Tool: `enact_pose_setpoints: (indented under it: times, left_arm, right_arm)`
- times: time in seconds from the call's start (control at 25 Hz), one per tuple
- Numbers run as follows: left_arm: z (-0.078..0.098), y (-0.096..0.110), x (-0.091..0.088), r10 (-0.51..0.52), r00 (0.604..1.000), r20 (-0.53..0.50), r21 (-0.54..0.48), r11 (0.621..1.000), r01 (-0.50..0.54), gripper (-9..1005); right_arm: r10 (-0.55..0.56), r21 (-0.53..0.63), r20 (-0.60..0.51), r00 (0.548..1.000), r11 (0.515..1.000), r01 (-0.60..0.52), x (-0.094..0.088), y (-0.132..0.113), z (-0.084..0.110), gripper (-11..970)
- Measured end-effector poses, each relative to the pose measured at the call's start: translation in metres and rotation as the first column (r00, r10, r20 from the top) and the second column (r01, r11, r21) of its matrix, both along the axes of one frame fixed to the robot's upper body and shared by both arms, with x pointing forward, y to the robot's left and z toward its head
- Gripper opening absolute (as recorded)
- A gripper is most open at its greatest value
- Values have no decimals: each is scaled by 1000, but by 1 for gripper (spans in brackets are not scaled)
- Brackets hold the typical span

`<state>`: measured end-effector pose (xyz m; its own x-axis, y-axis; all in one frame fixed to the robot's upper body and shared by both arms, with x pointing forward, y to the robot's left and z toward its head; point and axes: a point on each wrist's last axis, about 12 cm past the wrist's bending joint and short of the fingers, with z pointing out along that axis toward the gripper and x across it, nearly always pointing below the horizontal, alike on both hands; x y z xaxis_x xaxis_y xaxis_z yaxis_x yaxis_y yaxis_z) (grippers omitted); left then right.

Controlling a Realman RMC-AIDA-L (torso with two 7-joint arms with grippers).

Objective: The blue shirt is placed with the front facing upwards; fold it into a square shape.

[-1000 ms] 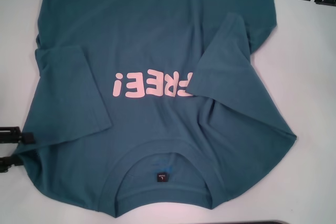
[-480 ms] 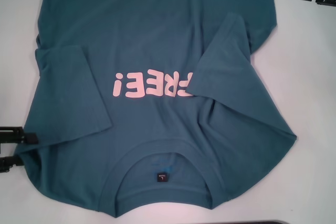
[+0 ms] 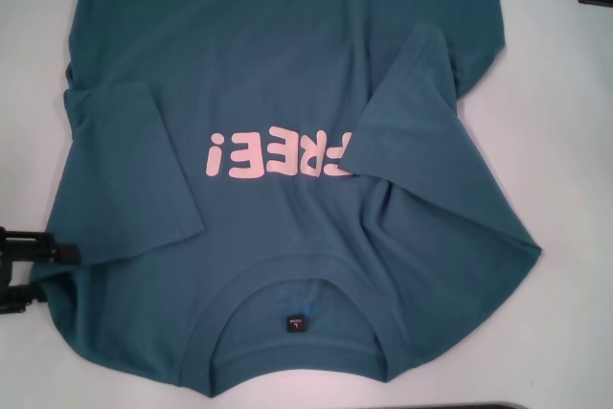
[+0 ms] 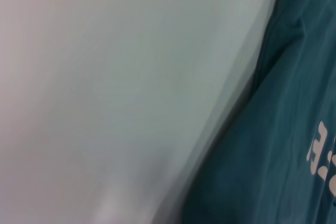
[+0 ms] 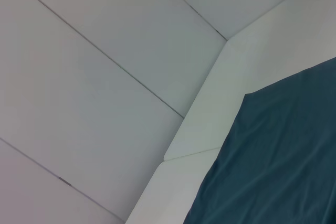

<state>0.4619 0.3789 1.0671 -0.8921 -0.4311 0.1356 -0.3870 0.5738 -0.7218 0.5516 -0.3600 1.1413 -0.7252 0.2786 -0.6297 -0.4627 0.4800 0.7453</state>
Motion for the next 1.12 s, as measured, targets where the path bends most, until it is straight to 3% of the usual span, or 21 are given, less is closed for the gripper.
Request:
enact_pose_setpoints:
  times: [0.32,0.6,1.04,1.12]
  left_arm:
    - [0,-4,5,-7,1000,-6,9,1000,7,496]
    - [15,-10,14,-21,999,36,44,999,19,487]
    - [16,-8,15,-28,999,26,51,998,27,63]
    - [15,-8,14,-34,999,23,51,998,33,51]
  right_arm:
    - [-1,1,1,1000,1000,1,0,0,0,913]
    - [-14,11,4,1000,1000,14,-2,-4,1,913]
    - [-28,21,7,1000,999,28,-3,-7,1,913]
    - [-27,20,8,1000,999,27,-3,-7,1,913]
